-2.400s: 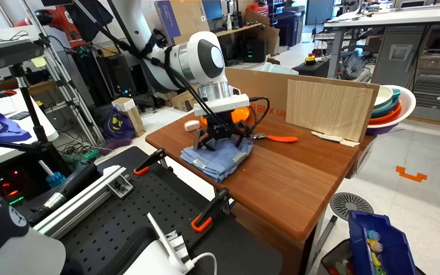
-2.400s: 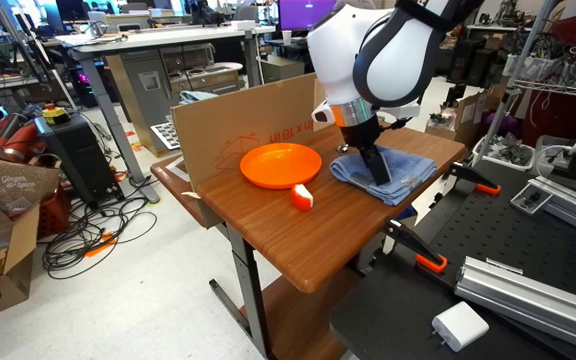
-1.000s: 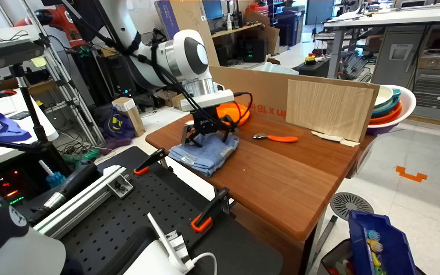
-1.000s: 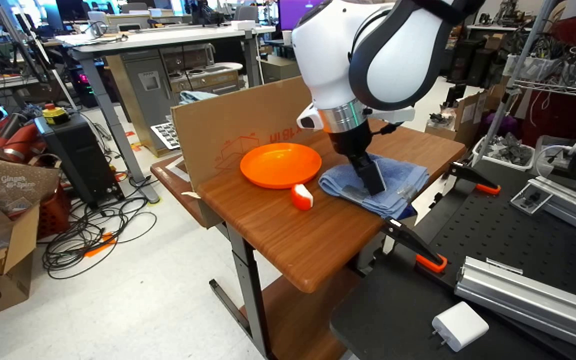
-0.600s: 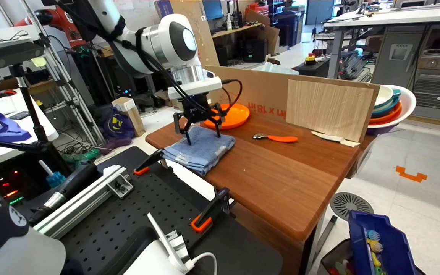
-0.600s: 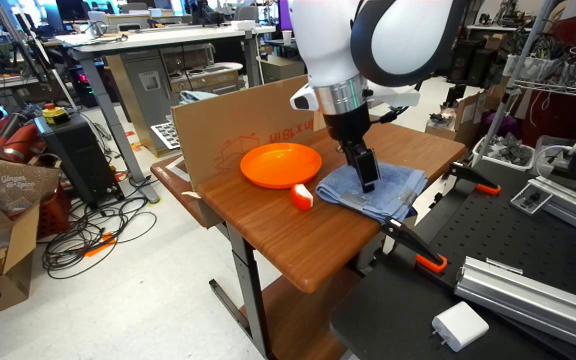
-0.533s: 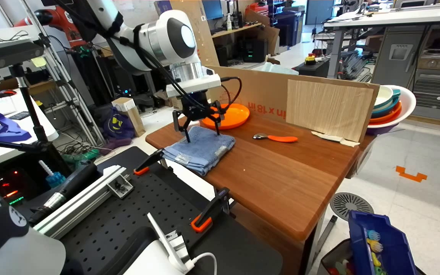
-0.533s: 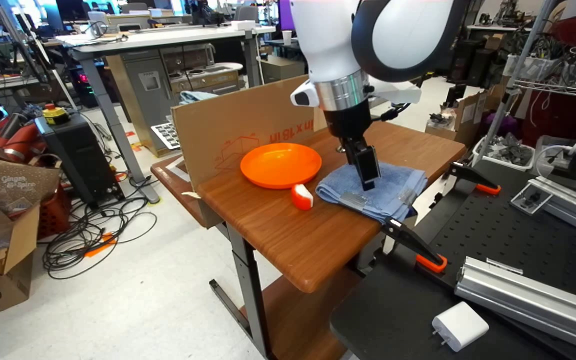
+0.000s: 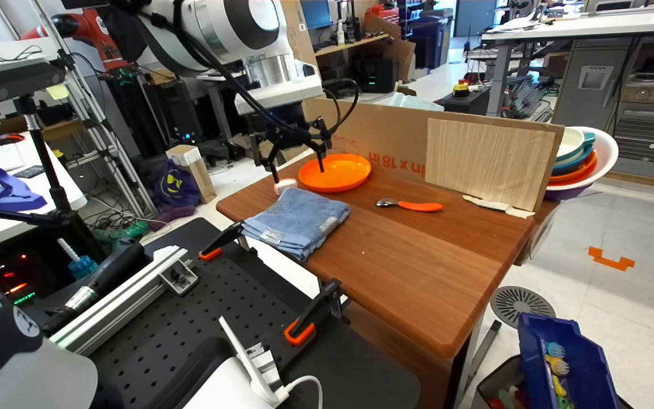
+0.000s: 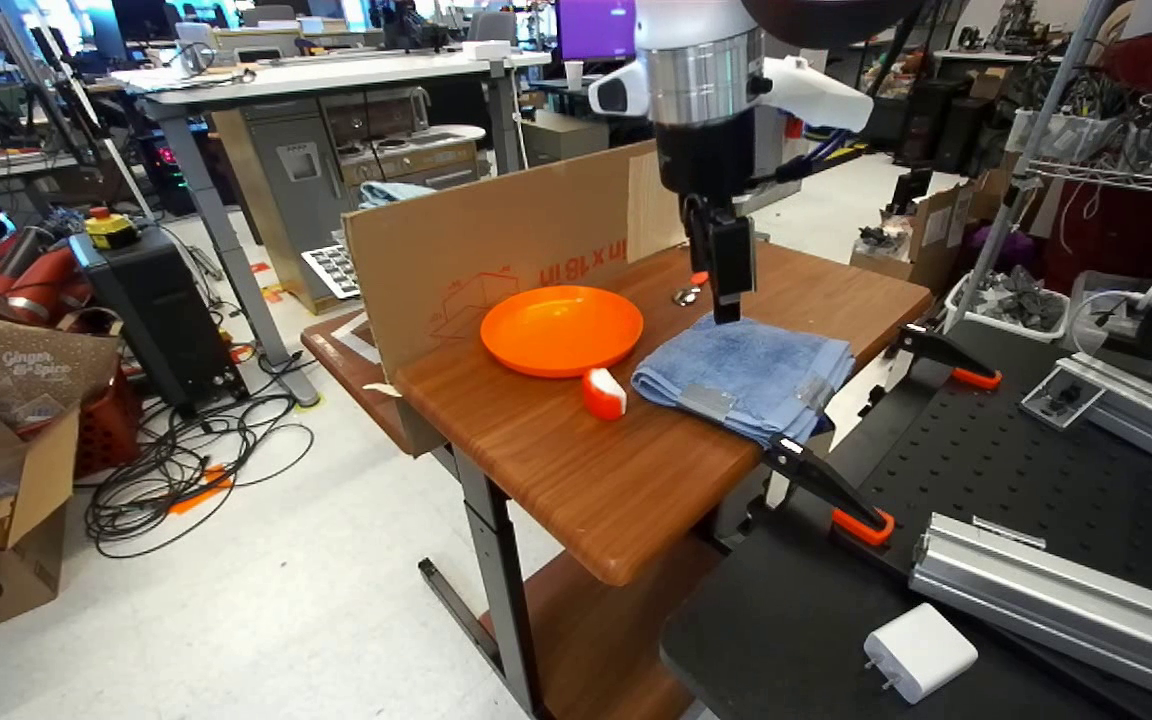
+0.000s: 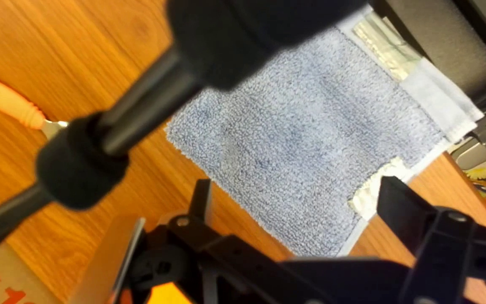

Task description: Slide the towel to the left

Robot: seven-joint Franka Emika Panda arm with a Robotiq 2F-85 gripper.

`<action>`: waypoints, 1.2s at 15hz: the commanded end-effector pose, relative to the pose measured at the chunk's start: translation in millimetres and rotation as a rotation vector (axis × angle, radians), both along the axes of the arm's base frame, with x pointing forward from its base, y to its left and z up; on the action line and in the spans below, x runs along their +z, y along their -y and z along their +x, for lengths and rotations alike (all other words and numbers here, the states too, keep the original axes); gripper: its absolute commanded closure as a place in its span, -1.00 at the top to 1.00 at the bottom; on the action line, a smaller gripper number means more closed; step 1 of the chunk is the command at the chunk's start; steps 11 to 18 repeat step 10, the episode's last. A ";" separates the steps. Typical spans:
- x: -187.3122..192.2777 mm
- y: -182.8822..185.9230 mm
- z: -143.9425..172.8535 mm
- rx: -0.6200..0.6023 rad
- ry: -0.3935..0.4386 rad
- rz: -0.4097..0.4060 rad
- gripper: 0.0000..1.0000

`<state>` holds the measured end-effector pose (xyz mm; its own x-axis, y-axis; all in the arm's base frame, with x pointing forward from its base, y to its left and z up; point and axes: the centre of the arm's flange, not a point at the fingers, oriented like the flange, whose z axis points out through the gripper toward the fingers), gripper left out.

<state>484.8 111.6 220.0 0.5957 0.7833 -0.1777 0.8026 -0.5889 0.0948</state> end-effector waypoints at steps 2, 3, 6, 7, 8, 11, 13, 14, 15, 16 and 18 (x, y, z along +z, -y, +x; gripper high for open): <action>7.2 2.0 0.7 -0.006 0.012 0.006 1.00; 8.2 3.8 1.1 -0.008 0.013 0.006 1.00; 7.4 5.9 0.6 -0.008 0.011 0.006 1.00; 7.4 5.9 0.6 -0.008 0.011 0.006 1.00; 7.4 5.9 0.6 -0.008 0.011 0.006 1.00; 7.4 5.9 0.6 -0.008 0.011 0.007 1.00; 7.4 5.9 0.6 -0.008 0.011 0.007 1.00; 7.4 5.9 0.6 -0.008 0.011 0.007 1.00; 7.4 5.9 0.6 -0.008 0.011 0.007 1.00; 7.4 5.9 0.6 -0.008 0.011 0.007 1.00; 7.4 5.9 0.6 -0.008 0.011 0.007 1.00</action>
